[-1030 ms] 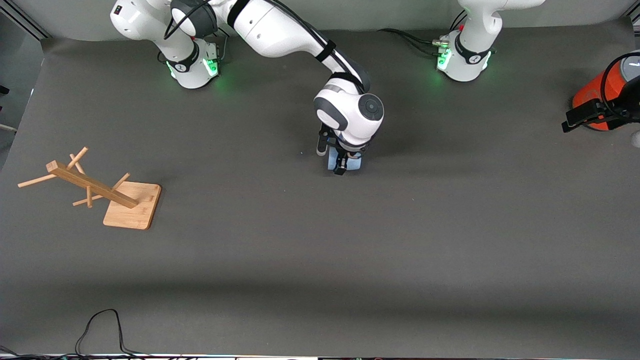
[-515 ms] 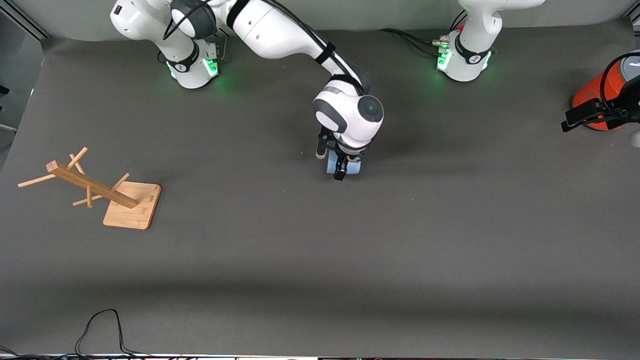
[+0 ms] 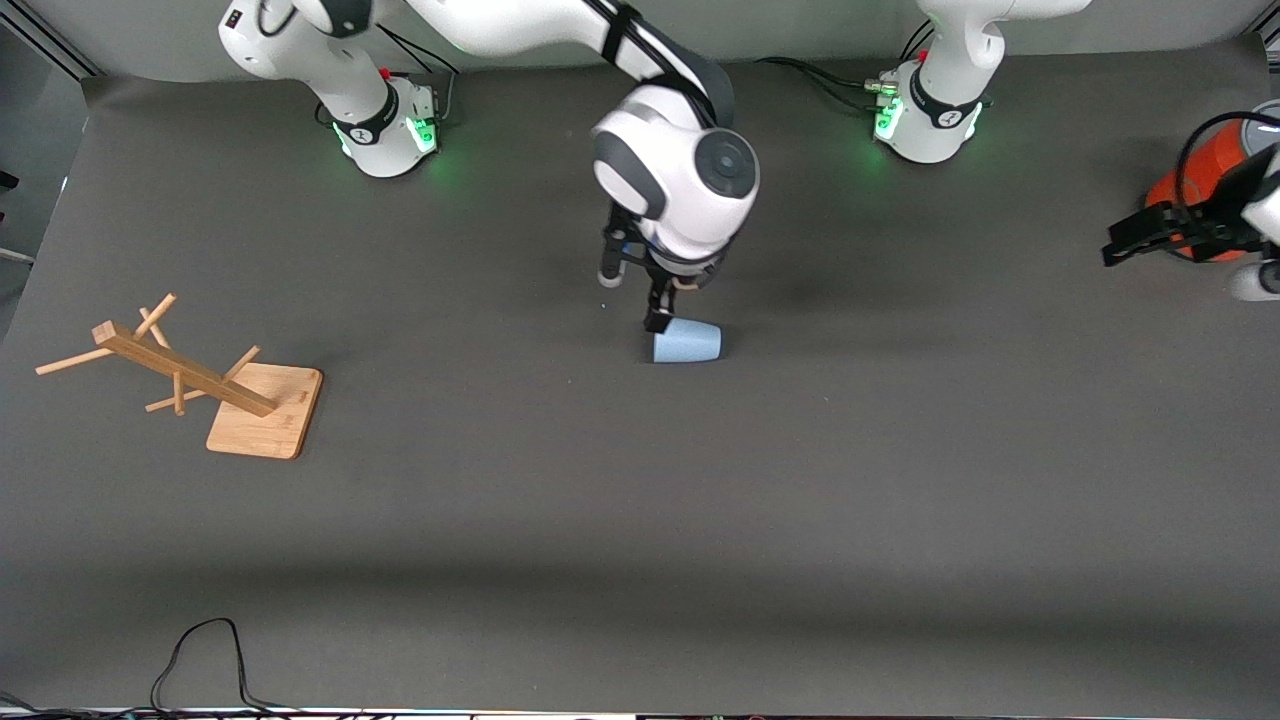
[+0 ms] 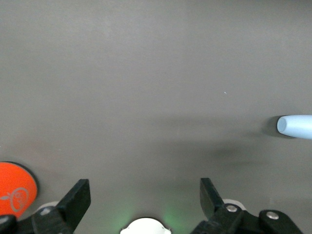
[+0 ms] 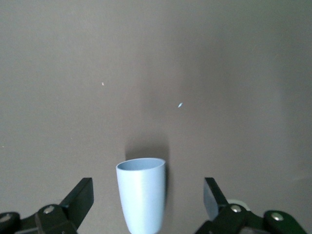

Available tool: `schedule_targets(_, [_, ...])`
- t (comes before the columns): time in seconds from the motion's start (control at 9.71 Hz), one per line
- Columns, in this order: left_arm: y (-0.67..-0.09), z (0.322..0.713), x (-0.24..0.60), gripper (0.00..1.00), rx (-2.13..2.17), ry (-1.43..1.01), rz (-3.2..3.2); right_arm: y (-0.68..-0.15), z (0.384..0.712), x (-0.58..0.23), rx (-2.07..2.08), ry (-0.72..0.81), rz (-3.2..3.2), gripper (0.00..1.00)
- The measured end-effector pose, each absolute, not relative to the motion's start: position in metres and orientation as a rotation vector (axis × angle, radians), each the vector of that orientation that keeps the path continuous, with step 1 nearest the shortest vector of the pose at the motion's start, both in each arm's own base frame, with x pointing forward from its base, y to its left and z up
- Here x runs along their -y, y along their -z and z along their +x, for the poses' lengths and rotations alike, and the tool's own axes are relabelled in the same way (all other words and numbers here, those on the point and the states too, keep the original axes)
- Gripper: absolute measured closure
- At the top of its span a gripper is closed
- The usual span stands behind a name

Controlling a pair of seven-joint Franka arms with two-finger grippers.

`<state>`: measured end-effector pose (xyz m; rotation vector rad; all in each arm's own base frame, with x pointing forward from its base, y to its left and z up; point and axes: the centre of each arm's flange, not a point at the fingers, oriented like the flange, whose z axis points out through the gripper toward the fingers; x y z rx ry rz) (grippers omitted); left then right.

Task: Rotate and upright cup with both arms
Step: 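Lower the cup onto its side and open the right gripper, then withdraw the right gripper while the left gripper reaches toward the cup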

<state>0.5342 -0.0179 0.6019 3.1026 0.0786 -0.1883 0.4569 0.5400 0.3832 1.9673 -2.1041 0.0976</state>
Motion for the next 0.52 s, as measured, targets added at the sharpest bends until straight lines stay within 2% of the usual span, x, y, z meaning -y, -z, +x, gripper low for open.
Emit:
schedule_targets(0.31, [-0.583, 0.541, 0.106, 0.0, -0.159, 0.181, 3.129, -0.497, 0.488, -0.435, 1.792, 0.107, 2.165, 0.0])
schedule_targets(0.52, [-0.573, 0.535, 0.162, 0.0, -0.24, 0.159, 3.166, -0.545, 0.507, -0.369, 1.617, 0.203, 2.335, 0.0])
